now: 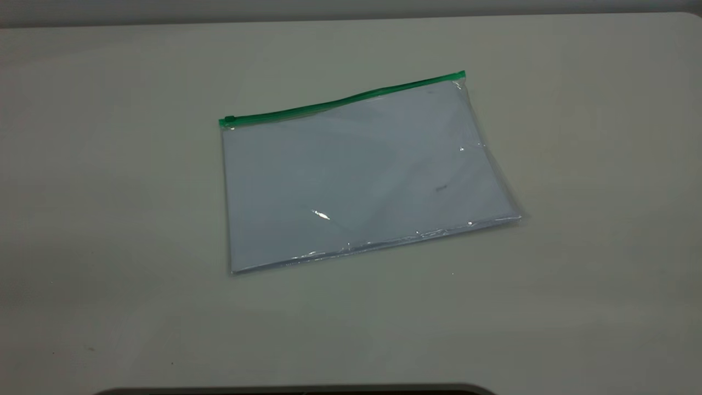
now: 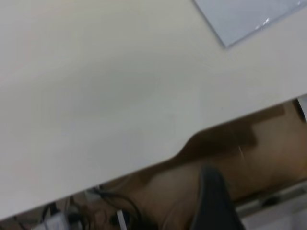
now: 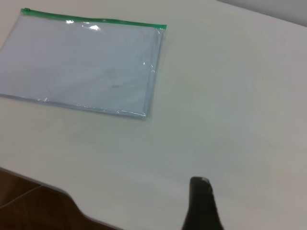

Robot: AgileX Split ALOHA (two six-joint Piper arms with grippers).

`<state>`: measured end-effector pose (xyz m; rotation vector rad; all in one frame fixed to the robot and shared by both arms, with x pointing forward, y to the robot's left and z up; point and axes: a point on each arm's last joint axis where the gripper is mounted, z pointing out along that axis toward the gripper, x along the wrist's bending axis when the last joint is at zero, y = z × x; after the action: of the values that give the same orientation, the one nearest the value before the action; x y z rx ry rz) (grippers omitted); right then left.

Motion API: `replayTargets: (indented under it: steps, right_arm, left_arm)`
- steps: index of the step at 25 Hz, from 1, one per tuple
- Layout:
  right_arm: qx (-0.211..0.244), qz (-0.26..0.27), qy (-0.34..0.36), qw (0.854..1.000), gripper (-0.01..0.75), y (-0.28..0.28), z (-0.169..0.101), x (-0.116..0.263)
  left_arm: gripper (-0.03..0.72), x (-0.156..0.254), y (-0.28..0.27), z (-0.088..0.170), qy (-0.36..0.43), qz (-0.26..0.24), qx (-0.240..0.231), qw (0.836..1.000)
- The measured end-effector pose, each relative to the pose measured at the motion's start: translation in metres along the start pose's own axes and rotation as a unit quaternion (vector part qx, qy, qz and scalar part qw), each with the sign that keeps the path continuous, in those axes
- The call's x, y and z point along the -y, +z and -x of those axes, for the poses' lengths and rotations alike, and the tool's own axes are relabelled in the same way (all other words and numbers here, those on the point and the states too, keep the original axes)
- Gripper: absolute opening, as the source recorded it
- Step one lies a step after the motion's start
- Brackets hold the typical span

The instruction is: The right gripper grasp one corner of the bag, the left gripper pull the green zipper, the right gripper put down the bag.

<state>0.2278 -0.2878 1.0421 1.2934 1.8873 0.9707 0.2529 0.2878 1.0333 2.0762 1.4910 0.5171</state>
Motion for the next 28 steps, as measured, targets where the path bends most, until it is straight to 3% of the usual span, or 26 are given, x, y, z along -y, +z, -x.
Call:
replayTargets:
  steps: [12,22,28]
  right_arm:
    - [0.000,0.000,0.000,1.000,0.578,0.000,0.000,0.000]
    - [0.000,0.000,0.000,1.000,0.578,0.000,0.000,0.000]
    - [0.000,0.000,0.000,1.000,0.578,0.000,0.000,0.000]
  left_arm:
    - [0.536,0.024,-0.018,0.007,0.008,0.110,-0.025,0.994]
    - [0.536,0.028,-0.020,-0.004,-0.110,0.110,-0.109,0.982]
    - [0.536,0.028,-0.021,-0.005,-0.117,0.110,-0.112,0.981]
